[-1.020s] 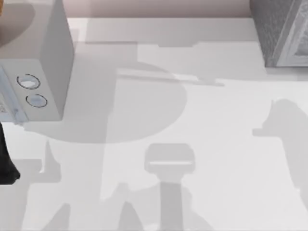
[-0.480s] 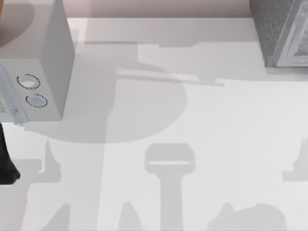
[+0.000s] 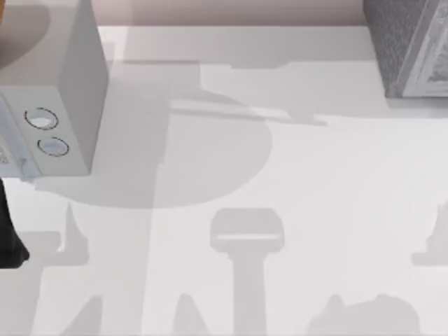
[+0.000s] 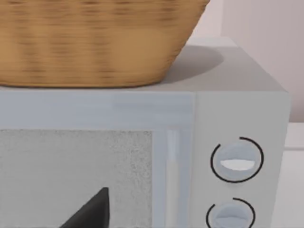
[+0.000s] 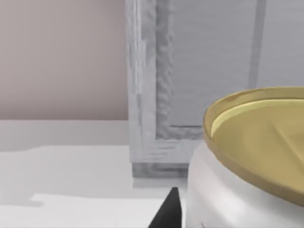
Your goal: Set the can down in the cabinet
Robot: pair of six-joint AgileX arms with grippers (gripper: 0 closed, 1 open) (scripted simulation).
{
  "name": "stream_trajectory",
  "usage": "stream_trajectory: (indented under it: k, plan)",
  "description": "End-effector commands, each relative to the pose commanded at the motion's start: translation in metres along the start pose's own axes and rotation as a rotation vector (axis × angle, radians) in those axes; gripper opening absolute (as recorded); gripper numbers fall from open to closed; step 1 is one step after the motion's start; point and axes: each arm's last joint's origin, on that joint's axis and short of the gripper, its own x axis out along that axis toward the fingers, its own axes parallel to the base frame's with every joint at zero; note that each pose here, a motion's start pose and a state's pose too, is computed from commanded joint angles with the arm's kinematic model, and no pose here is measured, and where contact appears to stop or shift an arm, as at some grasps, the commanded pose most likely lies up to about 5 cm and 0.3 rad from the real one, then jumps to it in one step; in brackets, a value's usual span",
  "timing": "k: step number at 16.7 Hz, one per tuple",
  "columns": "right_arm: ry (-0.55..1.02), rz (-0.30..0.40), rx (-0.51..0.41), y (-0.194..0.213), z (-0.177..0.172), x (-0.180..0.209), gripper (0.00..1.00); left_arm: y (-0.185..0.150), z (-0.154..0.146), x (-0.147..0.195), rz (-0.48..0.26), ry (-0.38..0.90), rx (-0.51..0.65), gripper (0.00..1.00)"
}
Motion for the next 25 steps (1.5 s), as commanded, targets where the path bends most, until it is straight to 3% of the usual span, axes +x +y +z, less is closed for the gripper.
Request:
stream_trajectory:
  k: [5, 10, 17, 21, 25]
  plan:
    - [0.028, 0.01, 0.005, 0.003, 0.053, 0.003, 0.0, 0.0, 0.0, 0.0, 0.0, 0.0, 0.0, 1.0]
    - [0.032, 0.012, 0.006, 0.01, 0.157, 0.025, 0.0, 0.0, 0.0, 0.0, 0.0, 0.0, 0.0, 1.0]
    - [0.01, 0.006, 0.004, 0.03, 0.293, 0.094, 0.0, 0.0, 0.0, 0.0, 0.0, 0.0, 0.0, 1.0]
    - [-0.004, 0.002, 0.002, 0.042, 0.334, 0.13, 0.0, 0.0, 0.0, 0.0, 0.0, 0.0, 0.0, 1.0]
    - [-0.002, -0.001, -0.001, 0.049, 0.347, 0.148, 0.0, 0.0, 0.0, 0.0, 0.0, 0.0, 0.0, 1.0]
